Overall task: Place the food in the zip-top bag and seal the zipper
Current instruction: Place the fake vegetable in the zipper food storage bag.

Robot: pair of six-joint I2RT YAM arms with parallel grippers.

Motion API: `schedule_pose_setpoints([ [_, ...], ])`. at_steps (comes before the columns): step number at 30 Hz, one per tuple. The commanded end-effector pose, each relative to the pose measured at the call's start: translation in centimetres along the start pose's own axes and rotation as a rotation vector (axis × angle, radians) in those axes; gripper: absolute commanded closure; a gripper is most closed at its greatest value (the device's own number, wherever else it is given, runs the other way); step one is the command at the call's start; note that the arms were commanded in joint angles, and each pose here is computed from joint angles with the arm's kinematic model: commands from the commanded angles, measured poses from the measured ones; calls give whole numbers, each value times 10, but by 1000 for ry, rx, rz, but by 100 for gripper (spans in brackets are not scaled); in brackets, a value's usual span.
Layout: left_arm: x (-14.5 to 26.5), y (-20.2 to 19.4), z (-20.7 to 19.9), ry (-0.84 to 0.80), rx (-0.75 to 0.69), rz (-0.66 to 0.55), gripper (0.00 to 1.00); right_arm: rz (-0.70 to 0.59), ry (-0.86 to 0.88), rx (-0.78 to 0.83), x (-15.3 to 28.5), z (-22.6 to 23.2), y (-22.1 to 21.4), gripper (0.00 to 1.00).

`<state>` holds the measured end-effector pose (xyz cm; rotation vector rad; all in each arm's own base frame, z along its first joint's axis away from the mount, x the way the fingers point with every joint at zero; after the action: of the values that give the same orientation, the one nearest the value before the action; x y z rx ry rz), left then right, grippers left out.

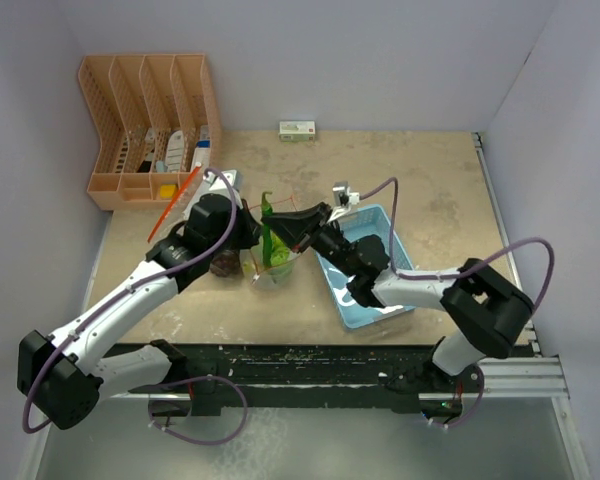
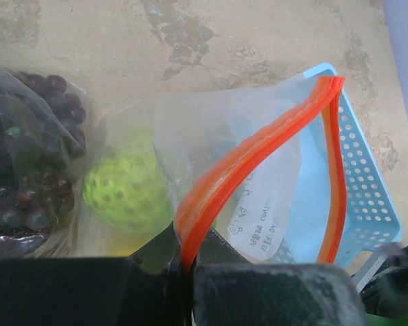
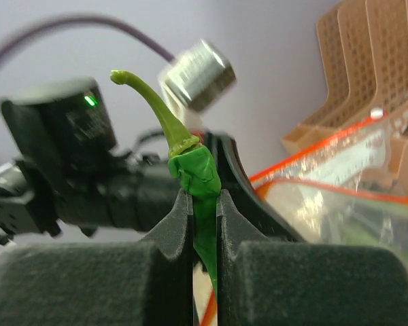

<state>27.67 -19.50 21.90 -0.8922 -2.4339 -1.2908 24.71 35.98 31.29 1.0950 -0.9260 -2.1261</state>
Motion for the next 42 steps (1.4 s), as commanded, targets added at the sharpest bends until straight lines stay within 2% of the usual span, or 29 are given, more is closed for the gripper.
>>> schedule_pose_setpoints([
  [1, 16, 37, -34, -115, 41, -110, 100, -60, 34, -56, 7, 7, -10, 100],
  [7, 24, 38, -46, -173, 79, -105, 100, -95, -33, -10, 6, -4, -17, 100],
  [14, 20, 22, -42, -195, 123, -63, 100, -214, -133, 57, 0, -13, 16, 100],
  [23, 19, 17, -41, -201, 135, -44, 100, -300, -201, 82, 3, -17, 35, 100],
  [26, 18, 16, -41, -208, 143, -50, 100, -292, -210, 83, 2, -18, 33, 100],
  [30, 15, 21, -43, -209, 141, -67, 100, -227, -175, 2, 4, -11, 7, 100],
  [35, 7, 20, -53, -254, 159, -23, 100, -144, -213, 2, 27, -5, -18, 100],
  [39, 14, 23, -57, -283, 181, -37, 100, -79, -221, 56, 34, -12, -34, 100],
  [42, 25, 25, -66, -336, 197, -33, 100, -106, -268, 92, 38, -23, -36, 100],
])
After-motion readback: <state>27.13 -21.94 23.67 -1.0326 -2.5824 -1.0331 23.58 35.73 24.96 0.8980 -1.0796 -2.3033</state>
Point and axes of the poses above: each gripper's point midway between its finger pads, its own x axis back along the fingers, its own z axis along the line the jaws close on, y = z × x, the point moved 2 cm from there along x, back along the fingers, and after that the axes turned 11 degrees about x, right-handed, at the moved point
